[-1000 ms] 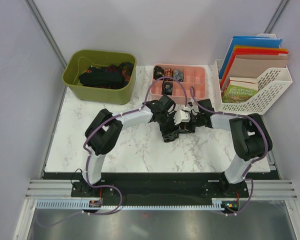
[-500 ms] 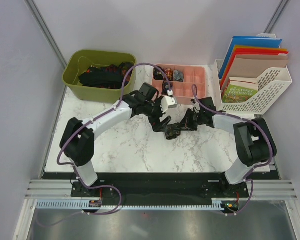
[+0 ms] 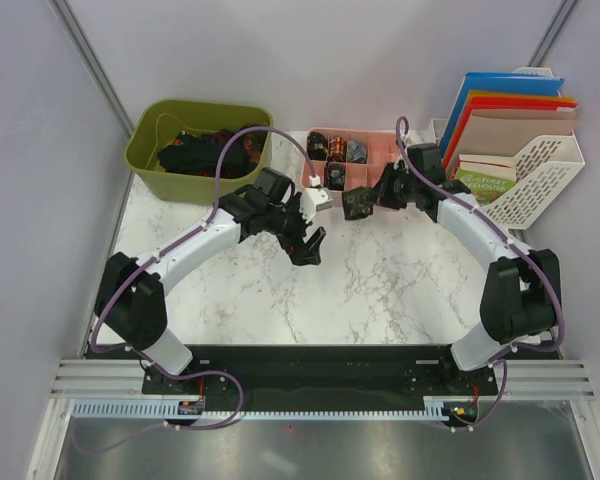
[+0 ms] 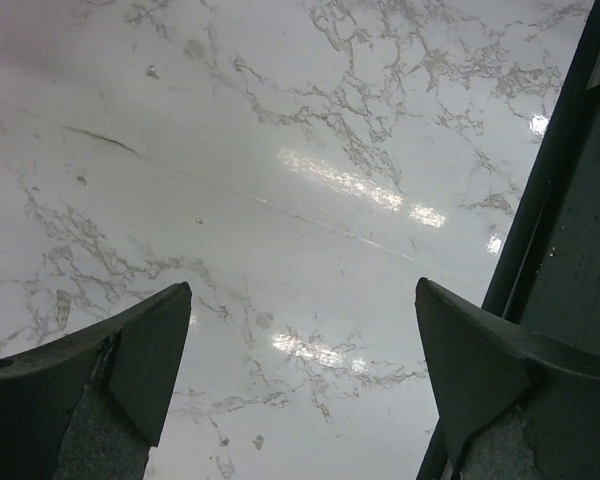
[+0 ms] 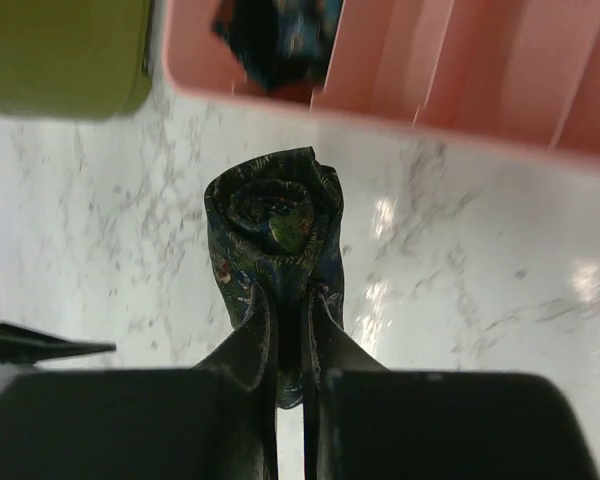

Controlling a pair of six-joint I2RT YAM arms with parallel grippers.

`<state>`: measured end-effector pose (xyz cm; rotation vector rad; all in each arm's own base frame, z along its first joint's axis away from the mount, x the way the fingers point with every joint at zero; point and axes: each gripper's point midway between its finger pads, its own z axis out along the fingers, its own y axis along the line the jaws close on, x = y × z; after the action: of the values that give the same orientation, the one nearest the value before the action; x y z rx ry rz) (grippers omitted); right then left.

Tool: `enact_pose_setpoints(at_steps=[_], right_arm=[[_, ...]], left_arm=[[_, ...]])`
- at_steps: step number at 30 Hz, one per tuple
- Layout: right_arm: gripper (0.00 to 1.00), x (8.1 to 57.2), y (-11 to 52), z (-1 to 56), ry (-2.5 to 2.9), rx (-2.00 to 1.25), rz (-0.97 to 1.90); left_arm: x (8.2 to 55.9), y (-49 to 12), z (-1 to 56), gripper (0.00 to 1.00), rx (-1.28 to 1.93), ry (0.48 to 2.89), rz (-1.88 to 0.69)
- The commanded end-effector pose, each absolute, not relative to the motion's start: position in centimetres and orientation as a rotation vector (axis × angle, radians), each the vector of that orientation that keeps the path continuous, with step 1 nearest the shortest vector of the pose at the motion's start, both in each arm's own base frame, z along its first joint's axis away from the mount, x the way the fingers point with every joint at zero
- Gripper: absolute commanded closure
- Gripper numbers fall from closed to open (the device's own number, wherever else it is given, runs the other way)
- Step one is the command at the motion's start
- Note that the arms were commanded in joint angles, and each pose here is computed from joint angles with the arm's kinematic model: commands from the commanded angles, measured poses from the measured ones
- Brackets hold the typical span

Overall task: Roll the ties
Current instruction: Place the tie in the storage box.

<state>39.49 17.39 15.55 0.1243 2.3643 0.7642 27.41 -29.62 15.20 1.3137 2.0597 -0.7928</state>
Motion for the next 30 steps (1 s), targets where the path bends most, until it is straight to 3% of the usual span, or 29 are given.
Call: enact_pose_setpoints(at_steps=[1,5,12,17,30], right_arm=[[1.0,44.4,13.1,21.4,2.188,0.139,0.42],[1.0,48.4,11.3,24.1,2.1,0.187,0.246],[1.0,52.0,8.5,22.9,2.098,0.15,-0.057],[1.0,52.0,6.8,22.6,2.104,0.133,-0.215],[1.0,51.4,6.5,18.6,2.216,0.1,-0.31]], left_arm=[[27.4,-28.4,17.2,0.0,1.198,2.088,-0.812],[27.5,-27.5,16.9,0.0,1.153,2.113,-0.826],[27.2,-26.2,16.0,0.0,1.122,2.136,-0.822],[27.0,-25.5,15.7,0.0,1.108,2.137,-0.829],[26.4,-25.2,15.5,0.0,1.1,2.124,-0.857]])
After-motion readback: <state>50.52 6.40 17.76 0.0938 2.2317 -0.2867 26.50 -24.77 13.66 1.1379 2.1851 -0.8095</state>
